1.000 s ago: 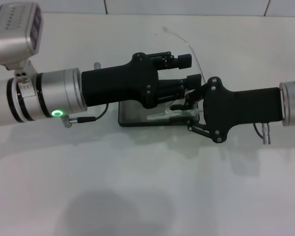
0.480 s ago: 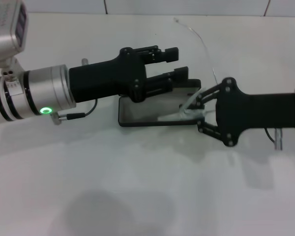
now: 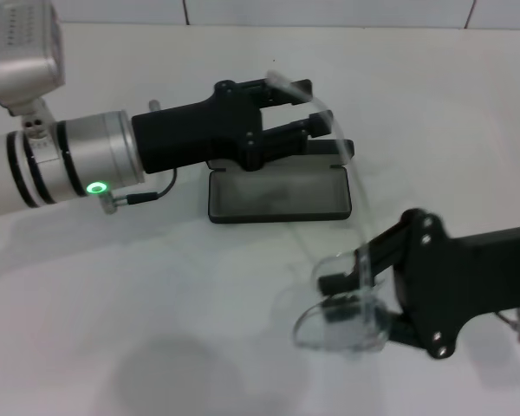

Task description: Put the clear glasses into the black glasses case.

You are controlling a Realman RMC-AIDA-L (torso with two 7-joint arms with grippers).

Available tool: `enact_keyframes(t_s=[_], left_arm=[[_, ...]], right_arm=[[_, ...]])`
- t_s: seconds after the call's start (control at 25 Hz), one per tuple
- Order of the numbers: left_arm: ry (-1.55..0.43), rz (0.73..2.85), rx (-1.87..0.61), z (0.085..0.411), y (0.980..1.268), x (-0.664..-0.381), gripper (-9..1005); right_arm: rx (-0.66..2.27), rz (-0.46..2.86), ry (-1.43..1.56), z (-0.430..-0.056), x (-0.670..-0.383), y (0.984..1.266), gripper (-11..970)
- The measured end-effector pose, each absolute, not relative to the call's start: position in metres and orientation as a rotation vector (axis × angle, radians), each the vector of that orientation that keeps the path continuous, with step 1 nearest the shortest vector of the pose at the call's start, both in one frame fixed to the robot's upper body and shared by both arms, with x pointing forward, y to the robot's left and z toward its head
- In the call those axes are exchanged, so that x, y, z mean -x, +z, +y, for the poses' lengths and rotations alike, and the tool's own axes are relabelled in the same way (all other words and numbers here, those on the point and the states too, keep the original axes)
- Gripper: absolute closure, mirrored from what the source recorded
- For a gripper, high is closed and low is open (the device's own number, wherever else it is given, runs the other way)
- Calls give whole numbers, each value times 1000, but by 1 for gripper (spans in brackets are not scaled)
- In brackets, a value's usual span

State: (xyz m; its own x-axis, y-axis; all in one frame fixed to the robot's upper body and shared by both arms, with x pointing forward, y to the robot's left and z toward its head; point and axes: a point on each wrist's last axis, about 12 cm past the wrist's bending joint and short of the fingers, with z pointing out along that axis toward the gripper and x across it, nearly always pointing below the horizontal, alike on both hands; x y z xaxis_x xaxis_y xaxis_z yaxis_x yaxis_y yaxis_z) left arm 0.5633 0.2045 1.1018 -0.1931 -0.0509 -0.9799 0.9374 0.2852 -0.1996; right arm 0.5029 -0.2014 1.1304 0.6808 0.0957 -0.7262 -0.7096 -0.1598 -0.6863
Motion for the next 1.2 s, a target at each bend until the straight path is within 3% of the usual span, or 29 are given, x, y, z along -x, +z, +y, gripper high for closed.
enact_keyframes(t_s=[0.4, 1.2], left_arm=[[-1109, 1382, -907, 187, 1105, -564, 453], [-1038, 1325, -919, 191, 1101, -559, 454]], right_arm=[[1477, 760, 959, -166, -536, 1120, 840], [1390, 1063, 924, -174, -556, 1112, 840]])
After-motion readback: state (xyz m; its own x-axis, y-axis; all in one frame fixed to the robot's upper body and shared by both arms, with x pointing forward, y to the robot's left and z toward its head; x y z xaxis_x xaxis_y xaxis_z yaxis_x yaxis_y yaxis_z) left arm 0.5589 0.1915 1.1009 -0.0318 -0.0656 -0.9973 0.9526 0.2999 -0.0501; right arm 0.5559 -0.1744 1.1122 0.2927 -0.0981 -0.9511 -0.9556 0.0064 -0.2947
